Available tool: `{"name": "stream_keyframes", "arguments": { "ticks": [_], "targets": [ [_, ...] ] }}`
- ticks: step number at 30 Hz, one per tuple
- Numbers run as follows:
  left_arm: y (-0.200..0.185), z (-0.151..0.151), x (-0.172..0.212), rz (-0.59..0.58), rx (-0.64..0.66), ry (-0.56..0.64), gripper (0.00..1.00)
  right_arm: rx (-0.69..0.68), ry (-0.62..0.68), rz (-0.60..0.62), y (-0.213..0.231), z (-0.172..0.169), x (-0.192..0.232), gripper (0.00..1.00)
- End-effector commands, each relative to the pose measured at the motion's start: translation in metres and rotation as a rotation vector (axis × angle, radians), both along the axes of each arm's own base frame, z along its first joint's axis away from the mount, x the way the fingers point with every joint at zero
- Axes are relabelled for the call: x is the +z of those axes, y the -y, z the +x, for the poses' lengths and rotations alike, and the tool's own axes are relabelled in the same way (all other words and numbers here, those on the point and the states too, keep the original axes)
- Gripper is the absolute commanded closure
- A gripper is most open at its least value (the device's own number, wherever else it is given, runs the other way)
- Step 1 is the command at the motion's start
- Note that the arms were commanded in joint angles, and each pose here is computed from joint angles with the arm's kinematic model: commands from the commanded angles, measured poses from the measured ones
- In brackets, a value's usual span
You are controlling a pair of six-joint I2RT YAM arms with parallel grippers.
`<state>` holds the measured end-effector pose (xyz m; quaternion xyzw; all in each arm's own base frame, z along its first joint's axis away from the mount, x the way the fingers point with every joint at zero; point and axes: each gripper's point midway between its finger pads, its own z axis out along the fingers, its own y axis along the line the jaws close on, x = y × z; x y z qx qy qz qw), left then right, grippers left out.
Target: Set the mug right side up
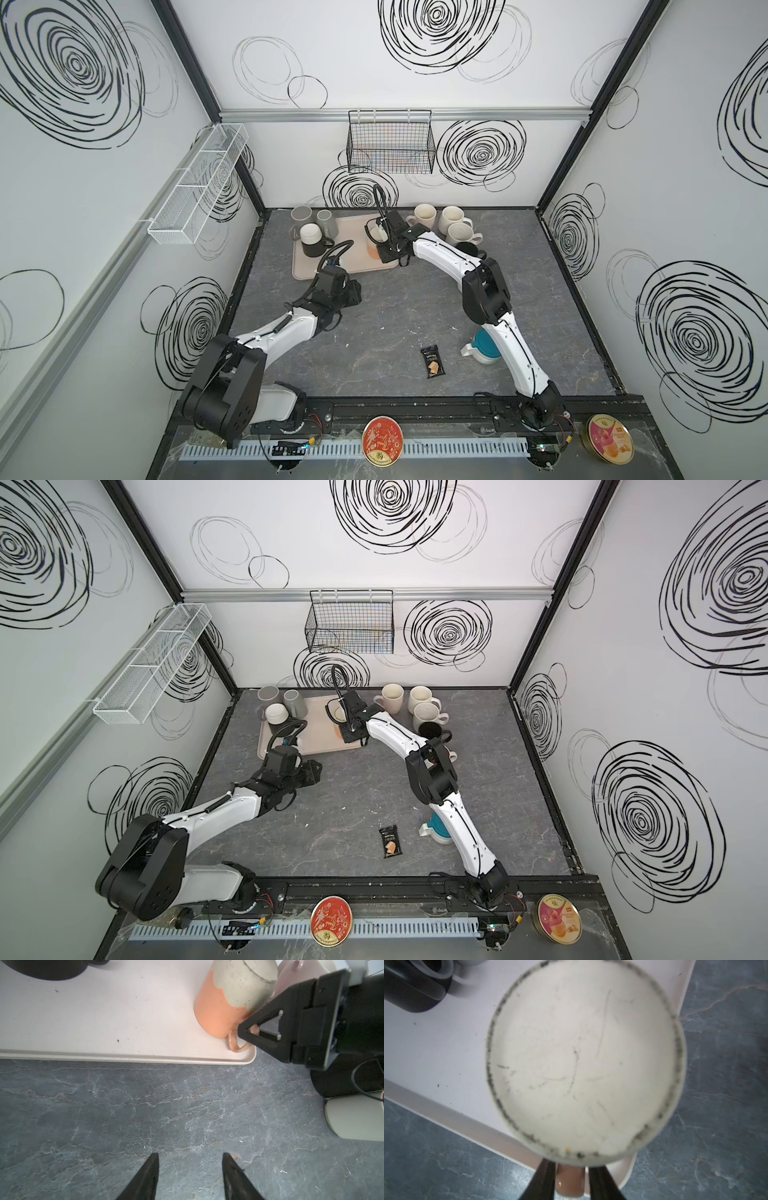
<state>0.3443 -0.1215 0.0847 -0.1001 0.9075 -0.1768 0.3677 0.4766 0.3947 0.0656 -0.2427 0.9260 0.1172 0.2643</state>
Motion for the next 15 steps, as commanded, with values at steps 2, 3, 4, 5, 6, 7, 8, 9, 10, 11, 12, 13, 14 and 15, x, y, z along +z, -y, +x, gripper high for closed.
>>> {"name": "stream_keyframes", "arguments": {
  "ticks": [2,3,4,5,6,7,8,9,10,11,12,13,14,15],
  "targets": [
    [-0.003,0.002,0.012,-0.02,0.015,0.039,0.48,0.002,0.005,-0.053,0.008,0.004,-0.008,0.59],
    [-0.004,0.002,0.012,-0.018,0.018,0.041,0.48,0.002,0.004,-0.053,0.008,0.006,-0.008,0.59],
    [-0.004,0.0,0.013,-0.018,0.019,0.044,0.48,0.004,0.005,-0.053,0.007,0.007,-0.008,0.61],
    [-0.005,0.0,0.014,-0.019,0.021,0.049,0.48,0.007,0.005,-0.056,0.007,0.007,-0.009,0.63],
    [-0.006,-0.001,0.014,-0.019,0.024,0.051,0.48,0.006,0.01,-0.057,0.007,0.009,-0.007,0.66],
    [-0.008,-0.001,0.014,-0.02,0.026,0.051,0.48,0.006,0.016,-0.058,0.007,0.01,-0.006,0.69],
    [-0.009,-0.002,0.014,-0.021,0.026,0.05,0.48,0.007,0.024,-0.056,0.006,0.011,-0.003,0.72],
    [-0.01,-0.002,0.014,-0.021,0.029,0.051,0.48,0.007,0.029,-0.054,0.006,0.012,-0.001,0.75],
    [-0.012,-0.003,0.014,-0.021,0.032,0.05,0.48,0.007,0.036,-0.052,0.006,0.013,0.001,0.79],
    [-0.013,-0.002,0.014,-0.021,0.033,0.052,0.48,0.007,0.044,-0.048,0.006,0.014,0.005,0.81],
    [-0.013,-0.003,0.015,-0.022,0.033,0.054,0.48,0.011,0.049,-0.046,0.005,0.014,0.008,0.84],
    [-0.015,-0.003,0.016,-0.025,0.036,0.058,0.48,0.014,0.055,-0.042,0.003,0.013,0.011,0.87],
    [-0.015,-0.002,0.017,-0.027,0.037,0.062,0.48,0.016,0.061,-0.038,0.003,0.014,0.013,0.89],
    [-0.016,-0.002,0.018,-0.03,0.039,0.068,0.48,0.019,0.067,-0.031,0.001,0.014,0.017,0.93]
  ]
}}
